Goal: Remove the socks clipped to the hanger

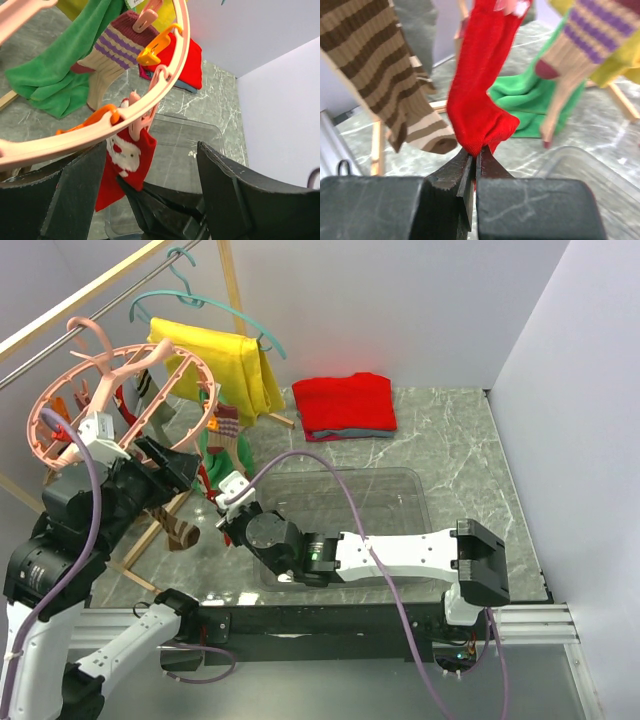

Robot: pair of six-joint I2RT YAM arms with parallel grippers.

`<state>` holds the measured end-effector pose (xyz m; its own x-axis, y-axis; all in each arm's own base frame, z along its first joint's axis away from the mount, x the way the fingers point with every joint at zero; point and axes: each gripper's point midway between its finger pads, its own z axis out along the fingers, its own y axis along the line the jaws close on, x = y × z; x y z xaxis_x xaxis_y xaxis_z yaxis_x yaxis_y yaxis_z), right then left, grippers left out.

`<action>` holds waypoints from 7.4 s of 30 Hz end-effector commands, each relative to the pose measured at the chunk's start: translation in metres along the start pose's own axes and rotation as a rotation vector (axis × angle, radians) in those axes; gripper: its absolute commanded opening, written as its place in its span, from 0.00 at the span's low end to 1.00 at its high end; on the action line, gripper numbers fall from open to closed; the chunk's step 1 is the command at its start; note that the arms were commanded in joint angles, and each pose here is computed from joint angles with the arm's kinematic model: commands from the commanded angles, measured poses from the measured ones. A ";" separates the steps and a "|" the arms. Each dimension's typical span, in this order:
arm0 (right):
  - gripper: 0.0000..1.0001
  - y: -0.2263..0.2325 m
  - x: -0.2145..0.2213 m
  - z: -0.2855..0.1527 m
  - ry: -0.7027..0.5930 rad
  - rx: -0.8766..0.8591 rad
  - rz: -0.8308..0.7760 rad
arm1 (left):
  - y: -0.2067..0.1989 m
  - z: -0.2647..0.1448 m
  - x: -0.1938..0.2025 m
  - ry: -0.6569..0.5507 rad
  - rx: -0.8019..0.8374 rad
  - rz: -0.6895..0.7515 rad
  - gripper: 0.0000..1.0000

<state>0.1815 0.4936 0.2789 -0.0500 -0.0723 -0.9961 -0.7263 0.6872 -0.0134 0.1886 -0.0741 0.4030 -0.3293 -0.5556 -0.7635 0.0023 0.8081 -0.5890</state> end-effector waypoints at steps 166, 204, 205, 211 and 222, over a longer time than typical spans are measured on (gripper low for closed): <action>0.00 -0.053 -0.048 -0.029 -0.082 0.012 -0.117 | -0.023 -0.009 0.017 -0.007 0.205 -0.216 0.73; 0.00 0.051 -0.059 -0.067 0.076 -0.477 0.097 | -0.013 -0.072 0.051 -0.026 0.458 0.079 0.96; 0.00 0.055 -0.060 -0.070 0.081 -0.522 0.122 | -0.013 -0.074 0.055 -0.015 0.471 0.083 0.96; 0.00 0.063 -0.068 -0.086 0.126 -0.689 0.274 | -0.004 -0.080 0.071 0.024 0.482 0.062 0.96; 0.00 0.051 -0.061 -0.072 0.139 -0.636 0.272 | -0.013 -0.074 0.030 -0.082 0.407 -0.073 0.98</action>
<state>0.0986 0.4870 0.3242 -0.3487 -0.1130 -0.9304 -0.9322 0.1440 0.3319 0.0969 -0.0980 0.3670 -0.3485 -0.5343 -0.7701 0.3990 0.6589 -0.6377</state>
